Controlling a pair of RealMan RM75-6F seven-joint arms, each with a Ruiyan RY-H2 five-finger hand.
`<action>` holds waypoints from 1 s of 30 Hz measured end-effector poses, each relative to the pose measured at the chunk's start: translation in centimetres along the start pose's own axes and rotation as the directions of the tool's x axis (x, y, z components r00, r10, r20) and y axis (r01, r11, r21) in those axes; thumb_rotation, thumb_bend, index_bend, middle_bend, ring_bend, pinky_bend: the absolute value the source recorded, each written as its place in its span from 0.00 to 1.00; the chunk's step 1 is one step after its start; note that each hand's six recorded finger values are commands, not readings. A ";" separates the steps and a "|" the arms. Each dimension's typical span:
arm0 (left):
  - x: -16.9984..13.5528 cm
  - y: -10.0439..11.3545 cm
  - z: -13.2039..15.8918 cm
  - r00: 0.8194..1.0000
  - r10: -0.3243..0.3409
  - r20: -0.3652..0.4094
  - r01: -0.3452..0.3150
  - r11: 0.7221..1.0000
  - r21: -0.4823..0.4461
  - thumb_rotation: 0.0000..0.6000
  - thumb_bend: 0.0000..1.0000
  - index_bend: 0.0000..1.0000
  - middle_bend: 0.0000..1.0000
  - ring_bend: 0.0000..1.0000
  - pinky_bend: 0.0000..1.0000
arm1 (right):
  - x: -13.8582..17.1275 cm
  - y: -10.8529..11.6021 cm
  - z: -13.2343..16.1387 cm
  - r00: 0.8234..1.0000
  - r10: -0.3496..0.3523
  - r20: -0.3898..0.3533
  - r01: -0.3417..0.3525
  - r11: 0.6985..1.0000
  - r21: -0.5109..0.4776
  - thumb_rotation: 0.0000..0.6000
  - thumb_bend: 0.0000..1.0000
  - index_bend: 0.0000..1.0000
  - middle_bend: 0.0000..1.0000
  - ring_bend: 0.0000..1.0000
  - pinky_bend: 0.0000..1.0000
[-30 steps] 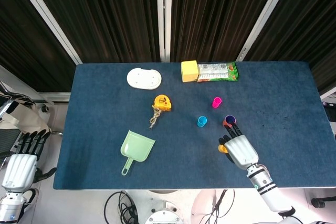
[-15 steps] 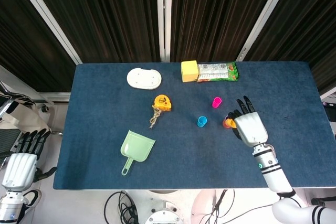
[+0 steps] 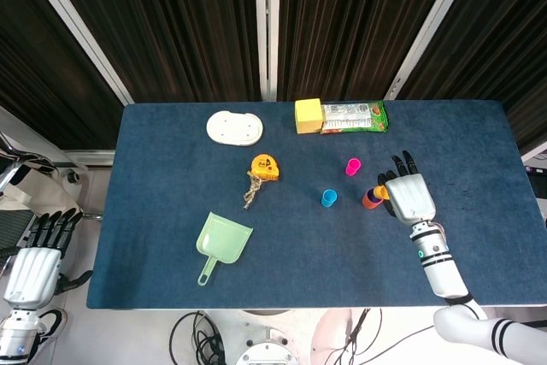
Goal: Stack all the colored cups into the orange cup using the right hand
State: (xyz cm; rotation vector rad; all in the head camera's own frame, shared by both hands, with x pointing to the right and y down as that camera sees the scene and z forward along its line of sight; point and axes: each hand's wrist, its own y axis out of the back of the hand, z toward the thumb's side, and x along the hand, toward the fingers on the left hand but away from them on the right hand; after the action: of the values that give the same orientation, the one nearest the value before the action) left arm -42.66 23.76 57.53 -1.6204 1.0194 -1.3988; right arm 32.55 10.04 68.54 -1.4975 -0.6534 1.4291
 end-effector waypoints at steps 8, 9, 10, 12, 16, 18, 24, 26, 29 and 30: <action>0.0 -0.1 -0.1 1.000 -0.003 -0.004 0.003 1.000 0.000 1.00 0.03 0.06 0.04 0.00 0.00 | -0.3 -0.5 0.3 1.000 0.024 -0.005 -0.024 0.999 -0.023 1.00 0.27 0.48 0.45 0.11 0.00; 0.0 -0.1 -0.1 1.000 -0.003 -0.005 0.003 1.000 -0.001 1.00 0.03 0.06 0.04 0.00 0.00 | -0.3 -0.6 0.3 1.000 0.026 -0.006 -0.026 0.999 -0.028 1.00 0.27 0.48 0.44 0.11 0.00; 0.0 -0.1 -0.1 1.000 -0.004 -0.005 0.004 1.000 -0.003 1.00 0.03 0.06 0.04 0.00 0.00 | -0.4 -0.6 0.4 1.000 0.027 -0.008 -0.028 0.999 -0.034 1.00 0.27 0.47 0.44 0.11 0.00; 0.0 -0.2 -0.2 1.000 -0.007 -0.006 0.007 1.000 -0.004 1.00 0.03 0.06 0.04 0.00 0.00 | -0.4 -0.6 0.5 1.000 0.026 -0.011 -0.027 0.999 -0.038 1.00 0.26 0.45 0.42 0.11 0.00; 0.0 -0.2 -0.2 1.000 -0.007 -0.007 0.007 1.000 -0.005 1.00 0.03 0.07 0.04 0.00 0.00 | -0.4 -0.6 0.5 0.999 0.033 -0.018 -0.033 0.999 -0.042 1.00 0.23 0.40 0.38 0.10 0.00; 0.0 -0.2 -0.2 1.000 -0.004 -0.005 0.004 1.000 -0.004 1.00 0.03 0.07 0.04 0.00 0.00 | -0.4 -0.6 0.5 0.999 0.039 -0.021 -0.040 0.998 -0.042 1.00 0.22 0.37 0.36 0.09 0.00; 0.0 -0.2 -0.3 1.000 -0.006 -0.006 0.006 1.000 -0.006 1.00 0.03 0.07 0.04 0.00 0.00 | -0.3 -0.8 0.4 0.998 0.059 -0.020 -0.060 0.997 -0.043 1.00 0.20 0.33 0.33 0.09 0.00; 0.0 -0.2 -0.3 1.000 -0.004 -0.007 0.004 1.000 -0.007 1.00 0.03 0.07 0.04 0.00 0.00 | -0.3 -0.6 0.4 0.999 0.050 -0.018 -0.051 0.998 -0.047 1.00 0.21 0.33 0.33 0.09 0.00; -0.1 -0.2 -0.3 1.000 -0.002 -0.007 0.002 1.000 -0.008 1.00 0.03 0.07 0.04 0.00 0.00 | -0.3 -0.1 0.7 0.999 0.030 -0.027 -0.031 0.998 -0.058 1.00 0.21 0.32 0.33 0.09 0.00; -0.1 -0.2 -0.3 1.000 -0.002 -0.006 0.002 1.000 -0.008 1.00 0.03 0.07 0.04 0.00 0.00 | -0.3 0.1 0.9 0.999 0.023 -0.034 -0.025 0.998 -0.061 1.00 0.21 0.32 0.33 0.09 0.00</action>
State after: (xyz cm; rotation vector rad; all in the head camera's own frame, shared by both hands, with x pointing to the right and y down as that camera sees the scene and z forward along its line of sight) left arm -42.94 23.87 57.69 -1.6242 1.0286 -1.4034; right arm 31.60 9.96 68.70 -1.5783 -0.6661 1.4107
